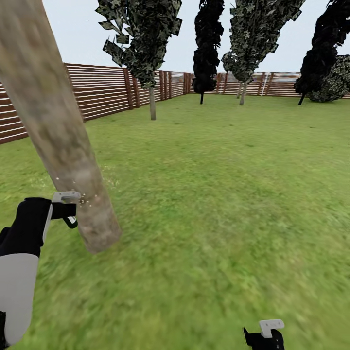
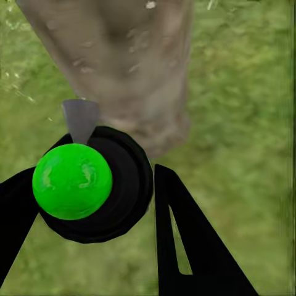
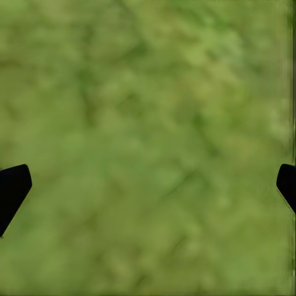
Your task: In the garden, pick up the pesticide atomizer on the floor and spray pesticide onto both trees until each tree trunk is fully covered.
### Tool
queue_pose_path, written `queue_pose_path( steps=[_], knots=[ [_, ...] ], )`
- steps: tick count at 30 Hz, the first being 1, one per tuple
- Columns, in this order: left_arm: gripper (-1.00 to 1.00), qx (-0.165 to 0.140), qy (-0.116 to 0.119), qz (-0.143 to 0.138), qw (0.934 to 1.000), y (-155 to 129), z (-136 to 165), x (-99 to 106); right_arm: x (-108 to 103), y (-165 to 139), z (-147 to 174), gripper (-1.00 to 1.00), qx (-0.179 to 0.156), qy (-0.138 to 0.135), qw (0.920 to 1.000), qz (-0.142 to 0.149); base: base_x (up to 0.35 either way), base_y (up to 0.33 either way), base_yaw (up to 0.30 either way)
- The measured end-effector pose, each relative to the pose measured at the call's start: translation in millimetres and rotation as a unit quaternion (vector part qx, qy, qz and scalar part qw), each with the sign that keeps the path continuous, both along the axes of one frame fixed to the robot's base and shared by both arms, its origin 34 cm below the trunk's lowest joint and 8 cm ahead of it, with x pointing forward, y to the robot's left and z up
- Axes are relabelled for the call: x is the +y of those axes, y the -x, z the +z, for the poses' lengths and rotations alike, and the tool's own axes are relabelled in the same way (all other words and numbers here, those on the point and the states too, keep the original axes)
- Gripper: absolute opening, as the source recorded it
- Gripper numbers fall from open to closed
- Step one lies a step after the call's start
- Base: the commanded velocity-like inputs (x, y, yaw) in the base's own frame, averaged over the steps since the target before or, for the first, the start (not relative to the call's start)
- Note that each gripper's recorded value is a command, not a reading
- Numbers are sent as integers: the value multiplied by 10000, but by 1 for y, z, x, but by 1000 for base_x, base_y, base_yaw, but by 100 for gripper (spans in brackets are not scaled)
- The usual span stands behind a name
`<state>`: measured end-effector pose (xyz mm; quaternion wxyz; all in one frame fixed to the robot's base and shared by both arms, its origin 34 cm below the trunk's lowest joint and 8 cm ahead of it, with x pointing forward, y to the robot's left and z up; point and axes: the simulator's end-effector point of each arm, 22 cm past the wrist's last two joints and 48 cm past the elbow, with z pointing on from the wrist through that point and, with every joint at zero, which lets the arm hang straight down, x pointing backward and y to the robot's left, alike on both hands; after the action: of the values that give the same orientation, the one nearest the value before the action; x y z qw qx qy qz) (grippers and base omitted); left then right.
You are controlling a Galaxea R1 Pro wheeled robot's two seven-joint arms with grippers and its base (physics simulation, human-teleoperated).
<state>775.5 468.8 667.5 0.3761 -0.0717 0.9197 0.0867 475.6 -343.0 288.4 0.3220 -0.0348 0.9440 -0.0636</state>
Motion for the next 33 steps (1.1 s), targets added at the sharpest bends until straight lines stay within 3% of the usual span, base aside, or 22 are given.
queue_pose_path(
  steps=[6,10,12,15,33],
  knots=[
    [-100,-16,-34,89,10000,2,12,4,2,0,0,100,0,-13,10000,2,0,-273,252],
    [-100,5,-286,257,9993,10,20,33,2,0,0,100,0,-14,10000,3,0,-273,276],
    [-100,-1,-259,254,9993,10,19,33,2,0,0,100,1,-14,10000,2,0,-273,276],
    [-100,21,-395,372,9985,13,19,40,2,0,0,100,1,-14,10000,2,0,-273,276],
    [-100,24,-393,405,9984,12,16,35,1,0,0,100,0,-5,10000,1,99,-241,42]
  ],
)
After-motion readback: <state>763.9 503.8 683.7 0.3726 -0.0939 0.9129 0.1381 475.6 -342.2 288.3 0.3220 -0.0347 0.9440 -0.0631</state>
